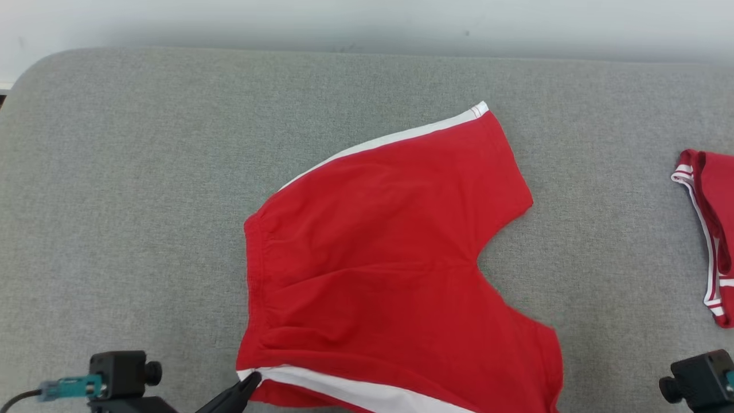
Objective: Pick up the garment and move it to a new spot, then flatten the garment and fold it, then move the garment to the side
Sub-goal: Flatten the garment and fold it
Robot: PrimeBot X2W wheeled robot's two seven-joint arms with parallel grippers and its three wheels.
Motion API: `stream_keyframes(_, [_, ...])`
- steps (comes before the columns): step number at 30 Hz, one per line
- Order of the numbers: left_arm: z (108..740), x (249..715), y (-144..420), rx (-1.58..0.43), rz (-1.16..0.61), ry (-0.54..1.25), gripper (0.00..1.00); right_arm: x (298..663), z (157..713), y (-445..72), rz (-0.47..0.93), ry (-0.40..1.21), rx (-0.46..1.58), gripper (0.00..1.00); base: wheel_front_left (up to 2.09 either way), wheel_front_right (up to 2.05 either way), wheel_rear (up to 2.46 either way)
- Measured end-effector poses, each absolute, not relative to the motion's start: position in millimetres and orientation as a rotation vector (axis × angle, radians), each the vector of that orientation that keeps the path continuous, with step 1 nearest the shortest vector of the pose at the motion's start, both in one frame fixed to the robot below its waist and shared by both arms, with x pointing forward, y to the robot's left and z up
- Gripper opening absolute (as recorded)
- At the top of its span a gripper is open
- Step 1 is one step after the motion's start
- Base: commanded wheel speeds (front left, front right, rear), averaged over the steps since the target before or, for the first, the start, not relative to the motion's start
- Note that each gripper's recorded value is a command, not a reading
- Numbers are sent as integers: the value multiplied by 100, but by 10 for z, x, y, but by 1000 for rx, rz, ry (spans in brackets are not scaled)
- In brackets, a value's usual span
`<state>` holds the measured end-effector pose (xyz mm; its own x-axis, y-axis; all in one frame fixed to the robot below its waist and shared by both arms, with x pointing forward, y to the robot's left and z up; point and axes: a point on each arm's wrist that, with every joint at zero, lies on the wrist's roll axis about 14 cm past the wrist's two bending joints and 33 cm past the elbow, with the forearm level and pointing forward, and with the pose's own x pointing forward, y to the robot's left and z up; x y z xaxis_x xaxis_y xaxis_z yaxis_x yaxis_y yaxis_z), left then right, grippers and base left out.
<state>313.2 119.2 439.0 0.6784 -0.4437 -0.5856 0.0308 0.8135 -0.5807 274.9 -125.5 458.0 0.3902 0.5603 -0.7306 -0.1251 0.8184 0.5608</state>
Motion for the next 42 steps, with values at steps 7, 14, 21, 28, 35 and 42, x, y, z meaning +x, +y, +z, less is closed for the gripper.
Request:
stream_keyframes(7, [4561, 3208, 1161, -615, -302, 745, 0, 2943, 4765, -1270, 461, 982, 446, 0, 0, 0, 0])
stream_keyframes(14, [4751, 3515, 1057, -609, -348, 679, 0, 3490, 4927, -1287, 476, 872, 406, 0, 0, 0, 0])
stream_keyframes(21, [4858, 3872, 993, -640, -350, 620, 0, 4118, 5047, -1187, 510, 826, 320, 0, 0, 0, 0])
stream_keyframes(28, [4857, 4195, 1014, -706, -305, 564, 0, 4705, 5079, -1092, 496, 769, 246, 0, 0, 0, 0])
stream_keyframes(35, [4786, 4435, 1104, -781, -245, 515, 0, 5121, 4919, -927, 502, 740, 183, 0, 0, 0, 0])
stream_keyframes(42, [4764, 4623, 1188, -813, -201, 475, 0, 5465, 4874, -760, 513, 674, 152, 0, 0, 0, 0])
